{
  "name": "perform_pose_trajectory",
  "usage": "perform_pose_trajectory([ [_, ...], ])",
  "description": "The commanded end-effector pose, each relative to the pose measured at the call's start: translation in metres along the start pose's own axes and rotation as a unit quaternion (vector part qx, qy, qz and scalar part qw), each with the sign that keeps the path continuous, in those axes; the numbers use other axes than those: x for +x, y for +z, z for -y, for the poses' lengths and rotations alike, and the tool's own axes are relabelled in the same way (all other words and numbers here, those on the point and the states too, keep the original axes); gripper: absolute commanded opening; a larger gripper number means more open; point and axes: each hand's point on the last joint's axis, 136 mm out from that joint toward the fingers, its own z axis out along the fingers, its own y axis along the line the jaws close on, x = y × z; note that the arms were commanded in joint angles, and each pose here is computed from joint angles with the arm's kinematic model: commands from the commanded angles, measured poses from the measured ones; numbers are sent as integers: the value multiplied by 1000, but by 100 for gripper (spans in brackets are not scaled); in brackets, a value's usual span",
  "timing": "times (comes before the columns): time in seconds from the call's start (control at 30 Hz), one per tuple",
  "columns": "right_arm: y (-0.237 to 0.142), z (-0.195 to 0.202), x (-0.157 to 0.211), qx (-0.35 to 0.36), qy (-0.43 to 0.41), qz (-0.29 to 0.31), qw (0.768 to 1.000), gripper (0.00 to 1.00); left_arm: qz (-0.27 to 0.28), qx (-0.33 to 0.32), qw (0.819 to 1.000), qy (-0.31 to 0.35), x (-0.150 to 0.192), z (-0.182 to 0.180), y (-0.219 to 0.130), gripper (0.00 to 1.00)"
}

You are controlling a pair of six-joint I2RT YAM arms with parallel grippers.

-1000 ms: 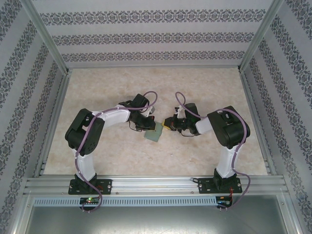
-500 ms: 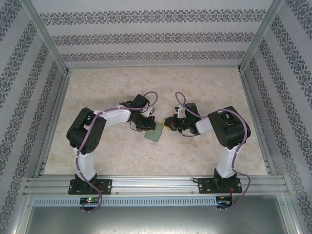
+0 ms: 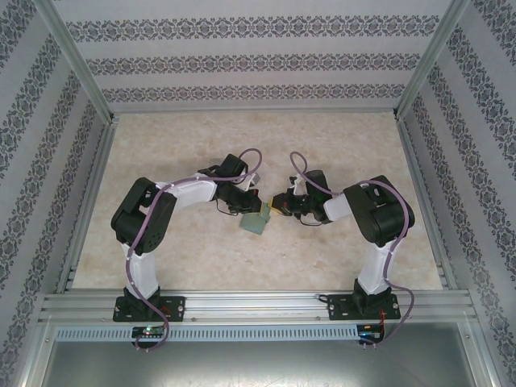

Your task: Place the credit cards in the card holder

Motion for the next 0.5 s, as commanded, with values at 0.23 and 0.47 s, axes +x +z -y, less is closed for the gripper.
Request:
perform_pose_trajectory([
  [0.23, 2, 1, -1, 9, -2, 4, 1000, 0, -3, -22, 1000, 8, -2, -14, 0, 0],
  [0.47, 2, 0, -2, 10, -2, 6, 1000, 0, -5, -34, 999, 9, -1, -21, -3, 0],
])
